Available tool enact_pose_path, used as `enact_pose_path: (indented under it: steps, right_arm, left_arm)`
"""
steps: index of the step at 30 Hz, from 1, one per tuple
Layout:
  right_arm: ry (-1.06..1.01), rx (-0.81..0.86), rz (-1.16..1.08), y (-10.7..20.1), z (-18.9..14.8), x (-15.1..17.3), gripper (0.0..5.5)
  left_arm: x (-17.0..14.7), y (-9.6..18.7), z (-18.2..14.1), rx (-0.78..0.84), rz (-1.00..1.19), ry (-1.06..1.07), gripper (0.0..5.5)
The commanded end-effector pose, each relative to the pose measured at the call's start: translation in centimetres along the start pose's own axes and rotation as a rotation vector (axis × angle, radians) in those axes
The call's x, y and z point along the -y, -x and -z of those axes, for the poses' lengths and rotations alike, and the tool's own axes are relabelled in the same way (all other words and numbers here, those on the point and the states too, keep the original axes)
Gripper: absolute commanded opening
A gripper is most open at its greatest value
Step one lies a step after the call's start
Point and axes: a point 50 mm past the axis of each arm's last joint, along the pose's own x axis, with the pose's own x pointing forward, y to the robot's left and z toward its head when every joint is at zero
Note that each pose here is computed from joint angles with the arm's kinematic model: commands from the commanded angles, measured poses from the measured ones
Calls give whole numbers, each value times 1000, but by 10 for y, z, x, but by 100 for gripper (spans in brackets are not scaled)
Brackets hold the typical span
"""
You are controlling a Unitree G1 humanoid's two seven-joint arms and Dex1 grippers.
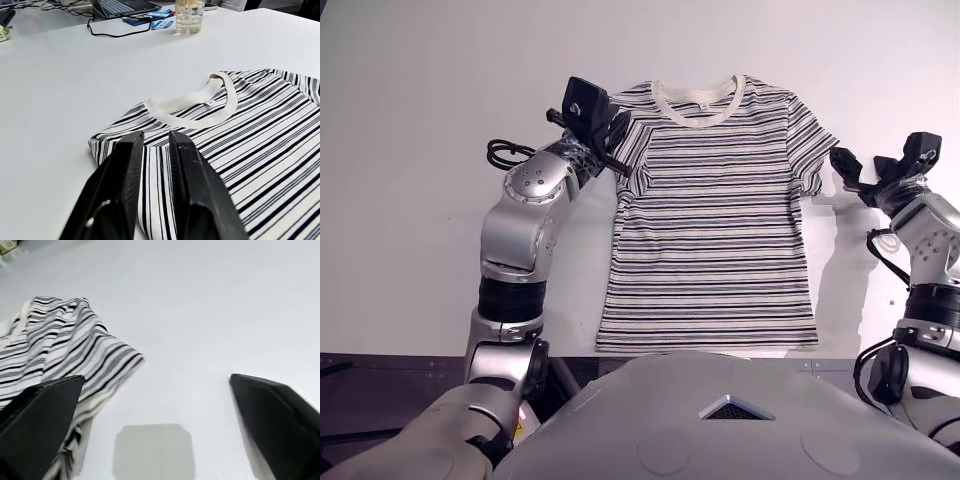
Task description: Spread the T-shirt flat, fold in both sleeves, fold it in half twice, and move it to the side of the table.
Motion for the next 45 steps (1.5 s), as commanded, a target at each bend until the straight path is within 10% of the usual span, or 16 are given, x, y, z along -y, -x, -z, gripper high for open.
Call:
enact_pose_path:
  steps: [1, 26, 45]
  right_arm:
    - [-68, 0, -33, -11, -9, -4, 471]
    - [-15, -9, -44, -30, -4, -19, 13]
    - [246, 62, -186, -32, -6, -121, 13]
  left_arm:
    - [5, 2, -2, 28, 9, -29, 95]
    - [14, -4, -2, 23, 63, -37, 95]
    - [22, -4, -4, 29, 86, -38, 95]
